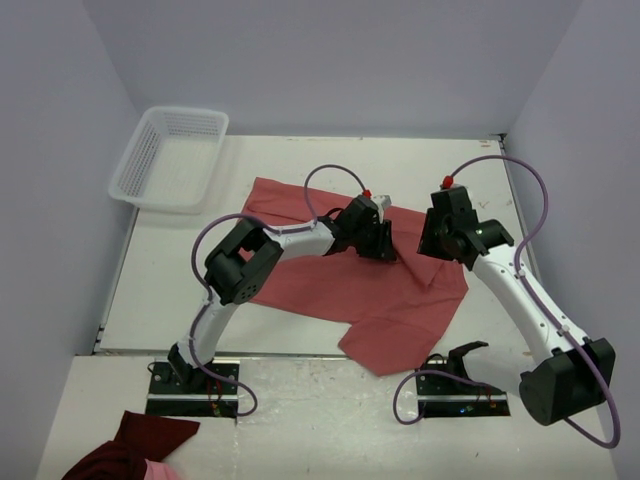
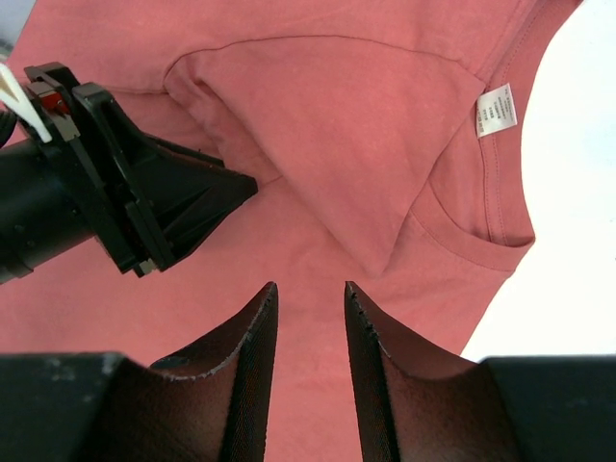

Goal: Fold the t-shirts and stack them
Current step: Fold the flattened tshirt in 1/3 of the way

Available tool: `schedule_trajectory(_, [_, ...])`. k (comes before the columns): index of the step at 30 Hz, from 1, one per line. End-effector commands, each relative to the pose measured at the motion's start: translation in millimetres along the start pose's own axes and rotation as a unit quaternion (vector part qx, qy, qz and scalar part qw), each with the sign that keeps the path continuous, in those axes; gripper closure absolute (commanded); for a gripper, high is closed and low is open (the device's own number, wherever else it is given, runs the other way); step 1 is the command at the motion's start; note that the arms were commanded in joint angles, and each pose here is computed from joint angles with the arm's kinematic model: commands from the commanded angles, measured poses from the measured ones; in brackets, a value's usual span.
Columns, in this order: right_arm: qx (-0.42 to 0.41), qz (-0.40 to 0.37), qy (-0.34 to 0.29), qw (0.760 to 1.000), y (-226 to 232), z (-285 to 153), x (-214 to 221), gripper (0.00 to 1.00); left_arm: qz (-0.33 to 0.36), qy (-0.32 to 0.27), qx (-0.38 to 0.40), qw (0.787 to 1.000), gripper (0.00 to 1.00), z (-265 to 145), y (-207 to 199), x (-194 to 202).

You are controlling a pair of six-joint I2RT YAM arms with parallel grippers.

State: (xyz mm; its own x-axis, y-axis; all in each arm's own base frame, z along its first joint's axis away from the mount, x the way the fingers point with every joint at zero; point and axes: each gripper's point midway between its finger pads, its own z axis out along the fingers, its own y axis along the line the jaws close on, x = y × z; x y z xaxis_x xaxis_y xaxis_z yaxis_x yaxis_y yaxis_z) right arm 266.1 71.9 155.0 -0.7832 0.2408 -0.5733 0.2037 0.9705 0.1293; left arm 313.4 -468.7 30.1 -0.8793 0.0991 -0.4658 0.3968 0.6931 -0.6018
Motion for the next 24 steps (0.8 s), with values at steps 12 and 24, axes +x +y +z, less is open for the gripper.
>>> schedule_trajectory(12, [-0.004, 0.016, -0.048, 0.999, -3, -24, -22, 0.64, 0.005, 0.001, -0.017, 1.000, 0.84, 5, 4, -1])
schedule_trajectory(24, [0.000, 0.012, -0.035, 0.999, -5, -15, -14, 0.64, 0.003, 0.010, -0.004, 1.000, 0.72, 10, 0, 1])
